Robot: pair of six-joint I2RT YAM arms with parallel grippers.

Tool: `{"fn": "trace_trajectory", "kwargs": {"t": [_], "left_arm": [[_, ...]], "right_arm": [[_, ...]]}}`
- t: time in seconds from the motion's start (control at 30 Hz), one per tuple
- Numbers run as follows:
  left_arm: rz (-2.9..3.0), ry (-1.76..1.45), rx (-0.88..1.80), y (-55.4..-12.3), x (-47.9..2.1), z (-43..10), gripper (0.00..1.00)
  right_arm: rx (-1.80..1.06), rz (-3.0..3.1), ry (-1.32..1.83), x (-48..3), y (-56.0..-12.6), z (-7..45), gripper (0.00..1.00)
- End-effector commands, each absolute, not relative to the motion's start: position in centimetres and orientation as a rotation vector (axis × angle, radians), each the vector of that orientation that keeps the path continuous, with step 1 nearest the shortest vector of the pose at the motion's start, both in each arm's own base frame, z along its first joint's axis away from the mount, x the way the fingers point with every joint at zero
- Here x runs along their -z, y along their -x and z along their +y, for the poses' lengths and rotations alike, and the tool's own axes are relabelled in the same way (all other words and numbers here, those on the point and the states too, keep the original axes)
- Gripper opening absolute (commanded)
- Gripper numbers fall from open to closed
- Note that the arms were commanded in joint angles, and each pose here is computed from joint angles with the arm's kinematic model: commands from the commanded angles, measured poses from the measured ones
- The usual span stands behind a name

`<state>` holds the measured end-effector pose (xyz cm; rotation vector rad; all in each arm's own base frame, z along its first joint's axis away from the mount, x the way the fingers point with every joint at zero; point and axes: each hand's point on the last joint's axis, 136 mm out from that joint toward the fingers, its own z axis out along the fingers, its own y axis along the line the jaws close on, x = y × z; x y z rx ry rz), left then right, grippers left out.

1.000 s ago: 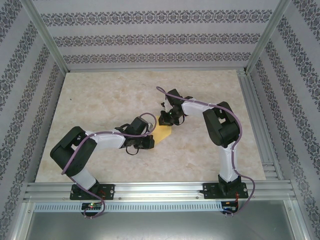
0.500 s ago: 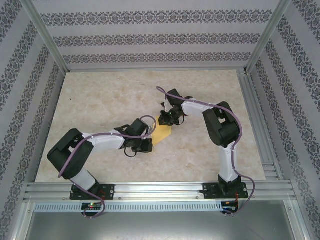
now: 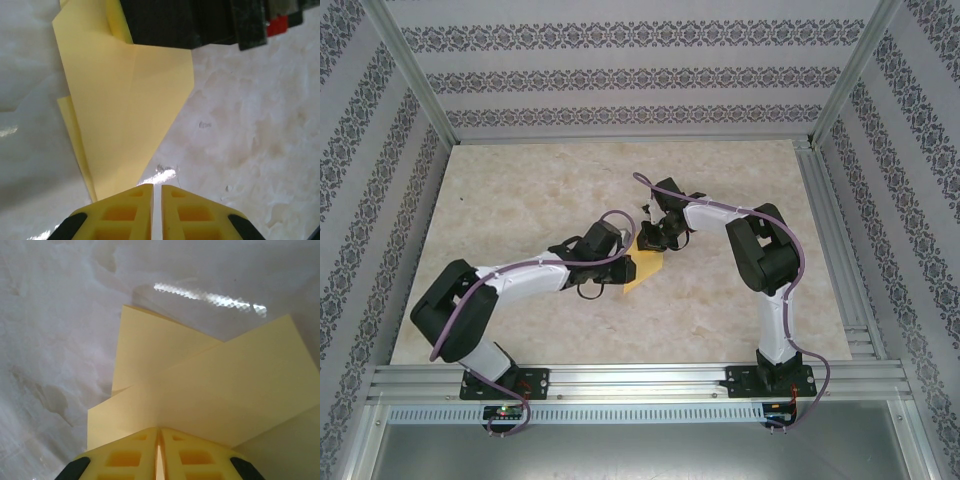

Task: Fold a paper plane with a square sheet of paper (pick it up from the middle)
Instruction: Fourth fold the wing at the center of the table.

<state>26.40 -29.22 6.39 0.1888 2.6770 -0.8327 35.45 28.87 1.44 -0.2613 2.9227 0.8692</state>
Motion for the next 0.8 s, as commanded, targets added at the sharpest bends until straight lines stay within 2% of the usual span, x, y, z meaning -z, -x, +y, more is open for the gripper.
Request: {"fn": "trace_trajectory", "kwargs": {"t": [0.0, 0.23, 0.6, 0.77], "left_arm": [[2.683, -0.139, 0.845, -27.3, -5.2, -29.9, 0.11], [2.754, -0.09, 0.747, -27.0, -2.3, -28.6, 0.06], [2.793, -0.06, 0.727, -26.0, -0.9, -27.7, 0.05], [2.79, -0.058, 0.75, -25.8, -1.0, -27.7, 0.06]], "right_arm": [[-0.892, 2.863, 0.211, -2.8, -36.6, 28.7, 0.13], [-0.982, 2.796, 0.249, -5.5, -36.1, 29.9, 0.15], [-0.923, 2.859, 0.23, -2.8, -35.7, 29.3, 0.2], [-0.825, 2.845, 0.142, -2.7, -37.5, 27.6, 0.27]]}}
